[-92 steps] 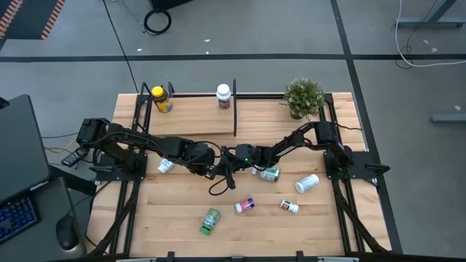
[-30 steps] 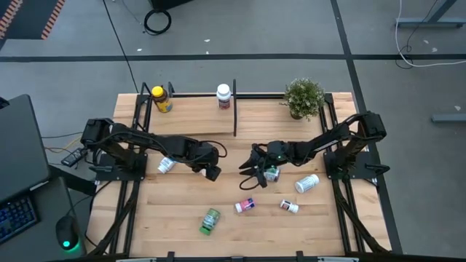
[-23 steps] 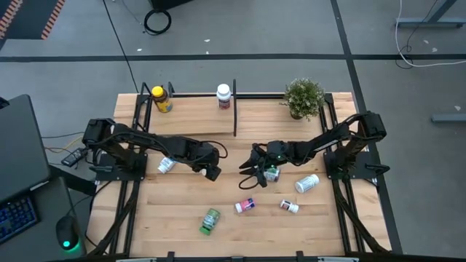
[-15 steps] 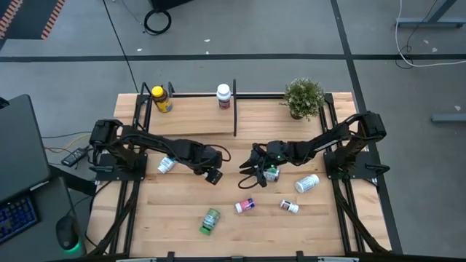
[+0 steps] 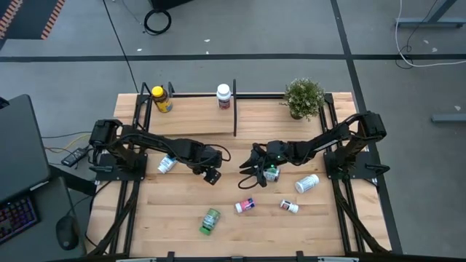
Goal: Pick and place medicine bottles onto shelf by color
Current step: Put the orange medicine bottle on the shelf
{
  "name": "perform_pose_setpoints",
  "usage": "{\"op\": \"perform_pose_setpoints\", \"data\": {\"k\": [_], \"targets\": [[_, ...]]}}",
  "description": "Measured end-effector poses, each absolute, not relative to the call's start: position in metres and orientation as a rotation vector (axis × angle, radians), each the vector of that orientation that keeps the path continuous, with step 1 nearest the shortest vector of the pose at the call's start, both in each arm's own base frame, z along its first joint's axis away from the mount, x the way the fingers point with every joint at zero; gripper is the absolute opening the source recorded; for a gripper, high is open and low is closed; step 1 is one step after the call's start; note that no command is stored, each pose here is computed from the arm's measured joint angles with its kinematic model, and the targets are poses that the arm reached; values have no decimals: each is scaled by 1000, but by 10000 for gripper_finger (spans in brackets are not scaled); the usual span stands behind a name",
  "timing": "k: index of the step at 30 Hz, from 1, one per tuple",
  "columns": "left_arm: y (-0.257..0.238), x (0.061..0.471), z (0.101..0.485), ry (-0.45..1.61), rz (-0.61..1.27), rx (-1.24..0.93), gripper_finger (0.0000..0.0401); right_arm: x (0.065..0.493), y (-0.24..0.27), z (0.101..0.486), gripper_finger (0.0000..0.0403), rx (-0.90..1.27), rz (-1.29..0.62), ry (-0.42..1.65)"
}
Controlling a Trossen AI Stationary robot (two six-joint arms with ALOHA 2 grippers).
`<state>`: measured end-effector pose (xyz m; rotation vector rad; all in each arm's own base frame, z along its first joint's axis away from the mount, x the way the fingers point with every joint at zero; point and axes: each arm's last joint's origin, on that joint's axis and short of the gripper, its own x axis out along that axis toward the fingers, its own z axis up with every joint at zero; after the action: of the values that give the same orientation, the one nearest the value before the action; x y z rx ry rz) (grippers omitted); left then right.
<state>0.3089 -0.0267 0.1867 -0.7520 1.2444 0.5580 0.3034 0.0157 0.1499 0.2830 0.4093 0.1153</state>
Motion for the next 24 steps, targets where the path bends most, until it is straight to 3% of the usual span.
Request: {"op": "perform_pose_setpoints", "data": {"k": [7,13,18,24], "targets": [[-21,316,221,1291,533,-627,257,304,11,150,116,286,100,407],[-16,316,226,1306,540,-620,248,304,10,150,116,287,98,407],[-16,317,221,1325,529,-613,266,304,10,150,116,288,98,407],[-17,320,216,1343,511,-632,314,304,10,149,117,288,98,412]]}}
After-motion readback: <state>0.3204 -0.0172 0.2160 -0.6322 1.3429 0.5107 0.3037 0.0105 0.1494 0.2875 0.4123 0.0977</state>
